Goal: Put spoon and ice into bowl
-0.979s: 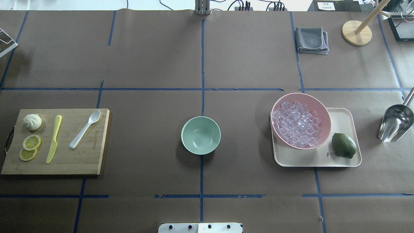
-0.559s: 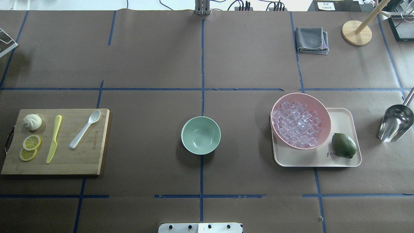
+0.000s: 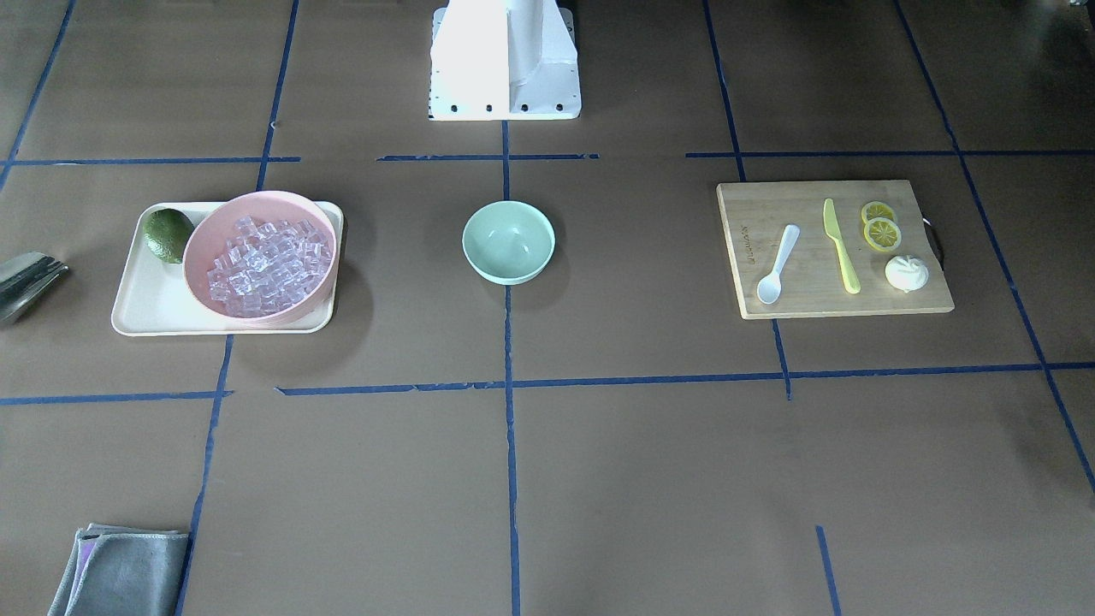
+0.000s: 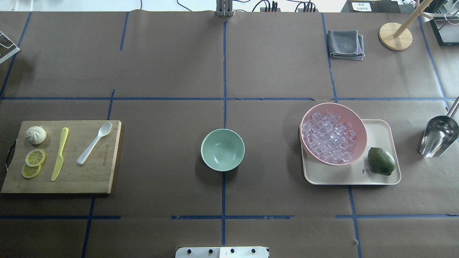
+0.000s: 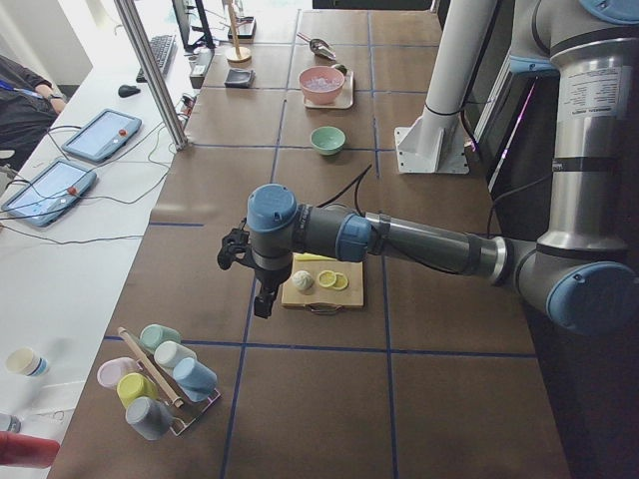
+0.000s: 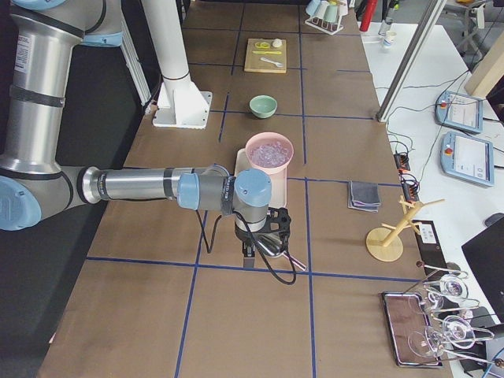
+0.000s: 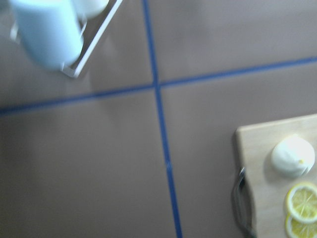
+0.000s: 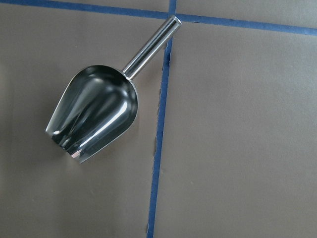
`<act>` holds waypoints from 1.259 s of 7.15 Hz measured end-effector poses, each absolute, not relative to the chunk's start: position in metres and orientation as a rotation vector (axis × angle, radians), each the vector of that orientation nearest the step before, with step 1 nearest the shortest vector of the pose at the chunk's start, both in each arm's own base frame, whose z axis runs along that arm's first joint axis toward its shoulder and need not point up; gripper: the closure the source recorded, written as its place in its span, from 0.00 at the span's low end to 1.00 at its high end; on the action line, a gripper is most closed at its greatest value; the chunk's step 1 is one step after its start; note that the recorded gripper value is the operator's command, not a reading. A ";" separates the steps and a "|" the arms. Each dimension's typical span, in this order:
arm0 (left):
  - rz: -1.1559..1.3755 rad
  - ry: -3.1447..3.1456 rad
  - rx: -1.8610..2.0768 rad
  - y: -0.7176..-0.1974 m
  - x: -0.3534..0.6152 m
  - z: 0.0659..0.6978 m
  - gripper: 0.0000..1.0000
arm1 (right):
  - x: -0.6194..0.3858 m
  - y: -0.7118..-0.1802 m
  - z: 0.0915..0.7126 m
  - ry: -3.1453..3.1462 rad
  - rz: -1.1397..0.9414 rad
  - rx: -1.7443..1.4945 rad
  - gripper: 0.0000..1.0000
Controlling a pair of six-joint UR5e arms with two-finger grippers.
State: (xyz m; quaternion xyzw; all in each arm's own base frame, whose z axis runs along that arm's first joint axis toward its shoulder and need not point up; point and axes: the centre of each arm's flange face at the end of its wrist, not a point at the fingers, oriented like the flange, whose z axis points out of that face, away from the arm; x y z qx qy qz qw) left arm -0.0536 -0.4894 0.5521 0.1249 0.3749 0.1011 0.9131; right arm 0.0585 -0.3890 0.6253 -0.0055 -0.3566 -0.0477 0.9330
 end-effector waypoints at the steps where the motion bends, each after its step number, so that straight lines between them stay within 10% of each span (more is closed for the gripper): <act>1: 0.242 0.772 0.303 -0.495 -0.048 0.546 0.00 | 0.059 -0.389 0.626 -0.730 -0.097 -0.011 0.00; 9: 0.765 0.831 0.441 -0.477 0.245 0.471 0.00 | 0.059 -0.389 0.625 -0.733 -0.094 -0.012 0.00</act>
